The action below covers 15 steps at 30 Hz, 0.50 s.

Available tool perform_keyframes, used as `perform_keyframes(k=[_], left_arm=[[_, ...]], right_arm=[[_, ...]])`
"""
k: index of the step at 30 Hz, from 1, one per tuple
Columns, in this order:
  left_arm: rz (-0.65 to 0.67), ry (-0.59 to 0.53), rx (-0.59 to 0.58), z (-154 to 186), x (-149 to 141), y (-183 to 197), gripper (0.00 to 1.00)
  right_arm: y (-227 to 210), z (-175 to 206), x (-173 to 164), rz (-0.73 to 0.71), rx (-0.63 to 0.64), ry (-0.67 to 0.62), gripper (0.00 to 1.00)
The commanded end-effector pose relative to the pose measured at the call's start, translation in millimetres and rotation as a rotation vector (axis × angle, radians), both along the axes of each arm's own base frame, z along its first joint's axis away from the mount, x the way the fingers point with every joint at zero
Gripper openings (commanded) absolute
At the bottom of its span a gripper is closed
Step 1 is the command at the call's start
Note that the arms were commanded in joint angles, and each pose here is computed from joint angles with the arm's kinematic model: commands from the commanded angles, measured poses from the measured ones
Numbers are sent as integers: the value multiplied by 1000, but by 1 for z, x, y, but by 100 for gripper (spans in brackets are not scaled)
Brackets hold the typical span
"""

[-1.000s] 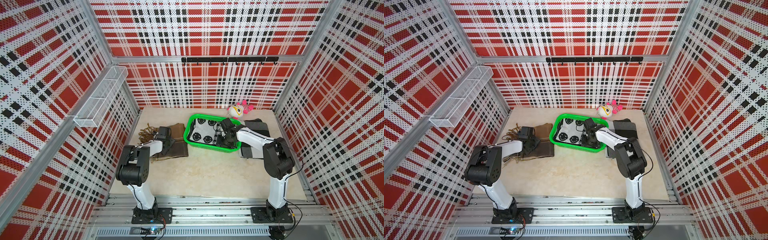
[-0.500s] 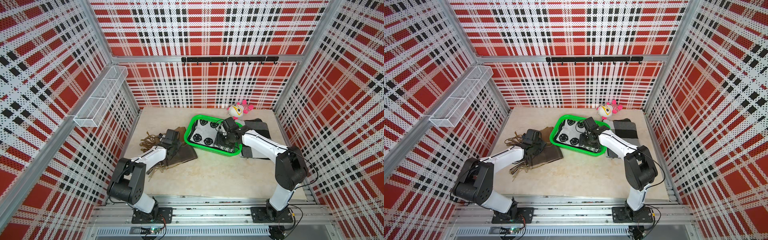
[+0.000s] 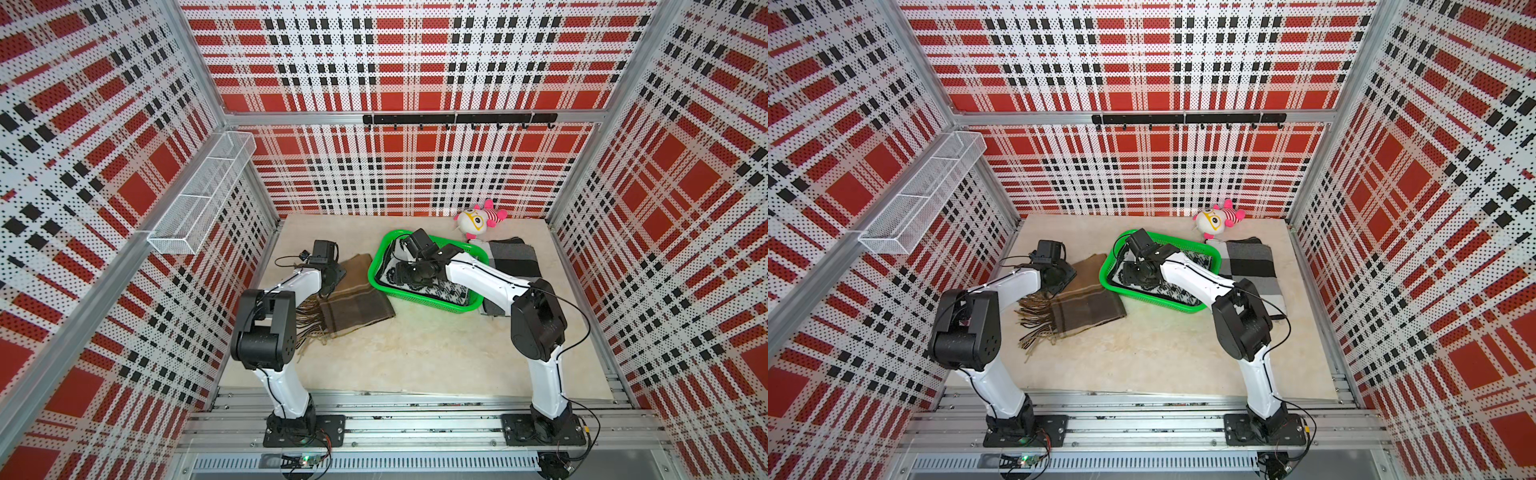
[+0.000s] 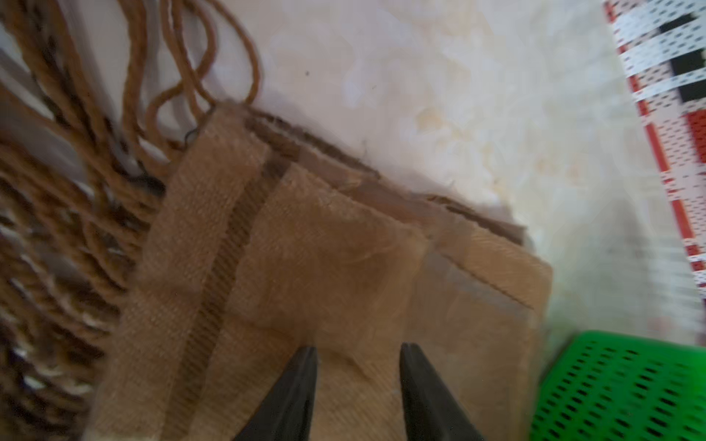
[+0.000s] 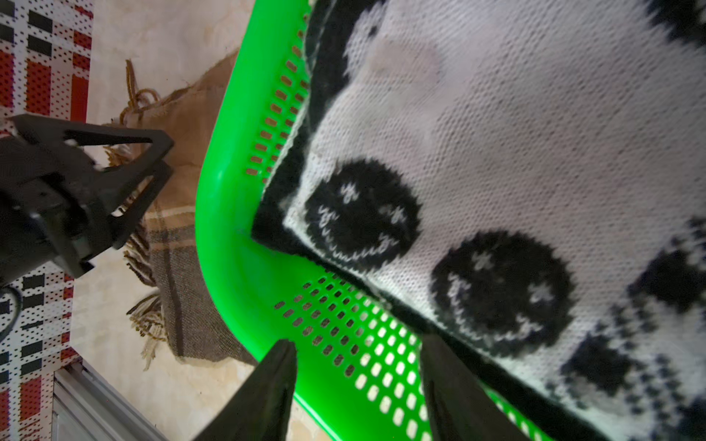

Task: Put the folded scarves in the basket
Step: Move the basket to the center of the board.

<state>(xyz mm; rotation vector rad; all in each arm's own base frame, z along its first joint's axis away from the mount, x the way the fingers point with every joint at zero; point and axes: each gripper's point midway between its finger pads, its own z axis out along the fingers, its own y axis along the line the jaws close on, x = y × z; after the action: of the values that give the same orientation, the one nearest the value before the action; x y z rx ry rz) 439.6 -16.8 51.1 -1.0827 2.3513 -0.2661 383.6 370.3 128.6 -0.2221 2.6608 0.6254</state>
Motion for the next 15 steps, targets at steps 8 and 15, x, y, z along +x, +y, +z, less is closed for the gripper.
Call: perform_keyframes(k=[8, 15], left_arm=[[52, 86, -12, -41, -51, 21, 41], [88, 69, -48, -40, -71, 27, 39]], right_arm=[[51, 12, -92, -18, 209, 116, 65], [79, -36, -129, -43, 233, 336, 65]])
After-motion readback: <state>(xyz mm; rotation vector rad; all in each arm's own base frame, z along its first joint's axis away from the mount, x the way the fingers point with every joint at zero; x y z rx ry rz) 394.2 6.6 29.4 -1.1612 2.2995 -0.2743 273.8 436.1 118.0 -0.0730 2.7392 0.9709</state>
